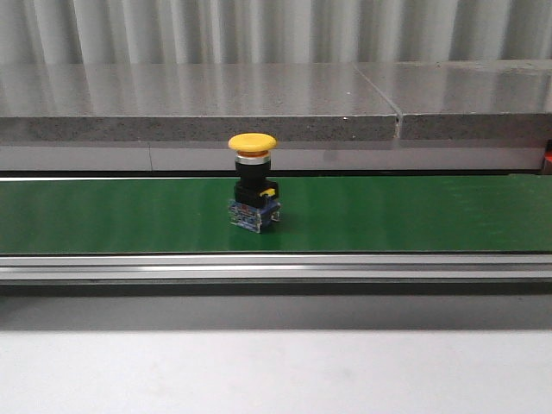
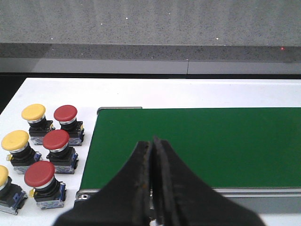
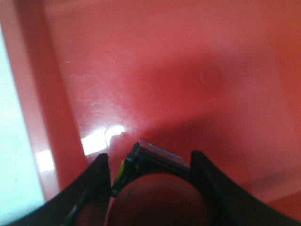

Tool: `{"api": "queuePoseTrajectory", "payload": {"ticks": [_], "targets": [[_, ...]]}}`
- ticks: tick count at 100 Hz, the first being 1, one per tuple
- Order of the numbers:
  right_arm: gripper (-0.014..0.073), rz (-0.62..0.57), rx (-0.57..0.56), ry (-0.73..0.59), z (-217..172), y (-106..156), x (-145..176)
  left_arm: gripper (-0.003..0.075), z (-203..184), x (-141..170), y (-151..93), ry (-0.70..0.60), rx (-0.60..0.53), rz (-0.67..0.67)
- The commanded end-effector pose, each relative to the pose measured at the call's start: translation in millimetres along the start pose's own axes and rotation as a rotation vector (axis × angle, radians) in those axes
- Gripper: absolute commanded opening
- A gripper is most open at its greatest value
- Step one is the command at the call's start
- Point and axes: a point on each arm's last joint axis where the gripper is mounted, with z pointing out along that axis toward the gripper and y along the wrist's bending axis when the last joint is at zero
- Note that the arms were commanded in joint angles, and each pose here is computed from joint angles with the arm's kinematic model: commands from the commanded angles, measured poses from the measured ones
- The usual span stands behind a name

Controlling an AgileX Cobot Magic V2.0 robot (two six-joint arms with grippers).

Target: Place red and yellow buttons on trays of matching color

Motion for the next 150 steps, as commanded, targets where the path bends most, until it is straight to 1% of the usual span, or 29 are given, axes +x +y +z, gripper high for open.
{"api": "queuePoseTrajectory", "payload": {"ticks": [1,15,22,27,34,35,36,39,41,46,52,56,74,87,101,113,129,135,150], "targets": [[0.0084,0.000,0.011,-0.122,-22.8,-5.0,-19.3,-0.0020,-1.8,-13.0,-0.3,-0.082,0.000,-0.012],[0.0092,0.000,0.011,-0.092,-11.2,-5.1,-15.9,-0.0020,-1.8,-13.0,-0.3,-0.082,0.000,-0.012],[0.0127,0.001,0.012,-0.080,-8.4,-5.5,-14.7,-0.0020,-1.8,-13.0,-0.3,-0.082,0.000,-0.012],[0.0176,0.001,0.012,-0.077,-8.4,-5.5,-14.4,-0.0020,-1.8,-13.0,-0.3,-0.082,0.000,-0.012],[0.0291,0.000,0.012,-0.077,-8.6,-5.5,-14.7,-0.0020,-1.8,-13.0,-0.3,-0.082,0.000,-0.012],[0.0334,0.000,0.012,-0.076,-8.9,-5.5,-14.8,-0.0020,-1.8,-13.0,-0.3,-0.082,0.000,-0.012],[0.0334,0.000,0.012,-0.077,-9.0,-5.5,-15.1,-0.0020,-1.8,-13.0,-0.3,-0.082,0.000,-0.012],[0.0410,0.000,0.012,-0.073,-9.9,-5.5,-15.5,-0.0020,-1.8,-13.0,-0.3,-0.082,0.000,-0.012],[0.0440,0.000,0.012,-0.073,-10.4,-5.5,-16.0,-0.0020,-1.8,-13.0,-0.3,-0.082,0.000,-0.012],[0.0547,0.000,0.012,-0.071,-11.8,-5.6,-17.1,-0.0020,-1.8,-13.0,-0.3,-0.082,0.000,-0.012],[0.0631,-0.003,0.015,-0.073,-15.5,-5.7,-20.3,-0.0020,-1.8,-13.0,-0.3,-0.082,0.000,-0.012],[0.0661,-0.006,0.018,-0.071,-17.8,-6.0,-22.2,-0.0020,-1.8,-13.0,-0.3,-0.082,0.000,-0.012],[0.0664,-0.009,0.024,-0.057,-36.1,-6.4,-34.4,-0.0020,-1.8,-13.0,-0.3,-0.082,0.000,-0.012],[0.0664,-0.019,0.019,-0.086,-57.5,-2.2,-40.1,-0.0020,-1.8,-13.0,-0.3,-0.082,0.000,-0.012],[0.0664,-0.062,0.011,-0.148,-91.6,5.8,-43.3,-0.0020,-1.8,-13.0,-0.3,-0.082,0.000,-0.012],[0.0664,-0.107,0.004,-0.187,-128.4,13.2,-41.1,-0.0020,-1.8,-13.0,-0.3,-0.082,0.000,-0.012],[0.0664,-0.170,-0.021,-0.210,-168.7,26.6,-28.0,-0.0020,-1.8,-13.0,-0.3,-0.082,0.000,-0.012],[0.0664,-0.198,-0.037,-0.222,-182.8,33.6,-17.1,-0.0020,-1.8,-13.0,-0.3,-0.082,0.000,-0.012],[0.0664,-0.234,-0.068,-0.218,-200.8,44.3,15.1,-0.0020,-1.8,-13.0,-0.3,-0.082,0.000,-0.012]]}}
